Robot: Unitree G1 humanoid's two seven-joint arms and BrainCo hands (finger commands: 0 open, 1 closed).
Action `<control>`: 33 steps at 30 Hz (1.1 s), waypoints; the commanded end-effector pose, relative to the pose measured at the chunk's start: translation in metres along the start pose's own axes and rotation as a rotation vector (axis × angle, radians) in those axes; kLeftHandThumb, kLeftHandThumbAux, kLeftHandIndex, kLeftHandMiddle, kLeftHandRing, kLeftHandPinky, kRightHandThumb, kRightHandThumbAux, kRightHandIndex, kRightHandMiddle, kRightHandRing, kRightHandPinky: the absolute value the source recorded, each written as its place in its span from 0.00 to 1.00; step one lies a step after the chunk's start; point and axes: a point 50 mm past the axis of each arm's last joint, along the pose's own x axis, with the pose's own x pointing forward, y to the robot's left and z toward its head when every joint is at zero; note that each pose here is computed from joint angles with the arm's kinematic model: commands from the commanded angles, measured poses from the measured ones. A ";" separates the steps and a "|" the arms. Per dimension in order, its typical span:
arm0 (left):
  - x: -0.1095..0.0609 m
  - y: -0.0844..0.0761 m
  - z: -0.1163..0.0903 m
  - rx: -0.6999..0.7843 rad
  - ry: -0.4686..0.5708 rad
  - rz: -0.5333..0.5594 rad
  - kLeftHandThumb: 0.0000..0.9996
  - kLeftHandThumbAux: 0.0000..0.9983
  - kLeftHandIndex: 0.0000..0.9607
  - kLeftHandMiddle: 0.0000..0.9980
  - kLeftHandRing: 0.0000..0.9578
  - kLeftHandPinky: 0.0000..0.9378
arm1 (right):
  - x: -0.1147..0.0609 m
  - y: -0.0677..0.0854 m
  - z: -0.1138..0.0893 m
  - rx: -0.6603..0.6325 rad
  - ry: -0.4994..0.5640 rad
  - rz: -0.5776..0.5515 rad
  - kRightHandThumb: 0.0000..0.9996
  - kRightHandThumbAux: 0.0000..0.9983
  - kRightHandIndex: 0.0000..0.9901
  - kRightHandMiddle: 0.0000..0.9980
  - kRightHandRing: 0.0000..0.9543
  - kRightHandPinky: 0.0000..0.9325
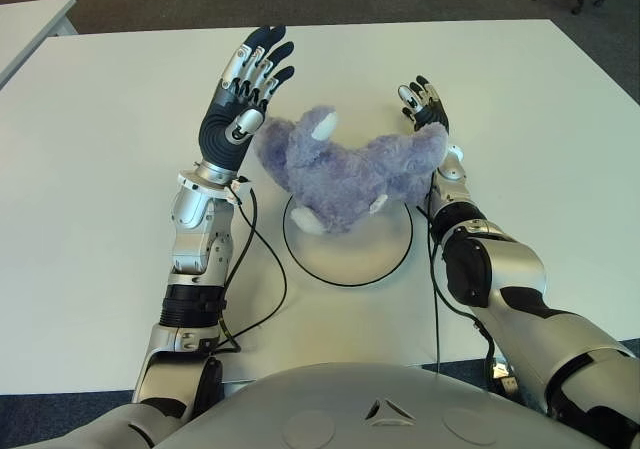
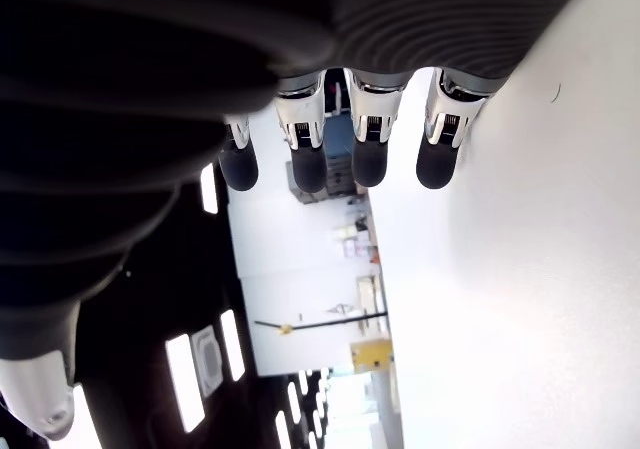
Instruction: Put the doll into the plate.
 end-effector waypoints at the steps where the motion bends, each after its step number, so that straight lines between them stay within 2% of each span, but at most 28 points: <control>1: -0.002 0.006 0.000 -0.011 0.012 0.021 0.07 0.53 0.00 0.06 0.07 0.07 | -0.020 -0.004 -0.042 0.031 0.169 -0.024 0.07 0.59 0.02 0.04 0.05 0.08; 6: 0.001 0.005 0.001 0.004 0.012 0.012 0.13 0.51 0.00 0.05 0.06 0.07 | -0.019 -0.003 -0.041 0.034 0.168 -0.023 0.08 0.59 0.02 0.04 0.05 0.07; 19: 0.005 0.004 0.000 0.064 -0.025 -0.027 0.18 0.44 0.00 0.05 0.05 0.06 | -0.019 -0.003 -0.041 0.031 0.168 -0.024 0.07 0.59 0.02 0.04 0.04 0.07; 24: 0.005 0.007 0.000 0.087 -0.033 -0.021 0.17 0.49 0.00 0.06 0.08 0.11 | -0.019 -0.003 -0.041 0.032 0.168 -0.025 0.07 0.60 0.02 0.04 0.05 0.07; 33: 0.002 0.017 0.002 0.204 -0.011 0.014 0.18 0.49 0.00 0.04 0.06 0.09 | -0.019 -0.003 -0.041 0.030 0.169 -0.026 0.07 0.60 0.02 0.04 0.04 0.07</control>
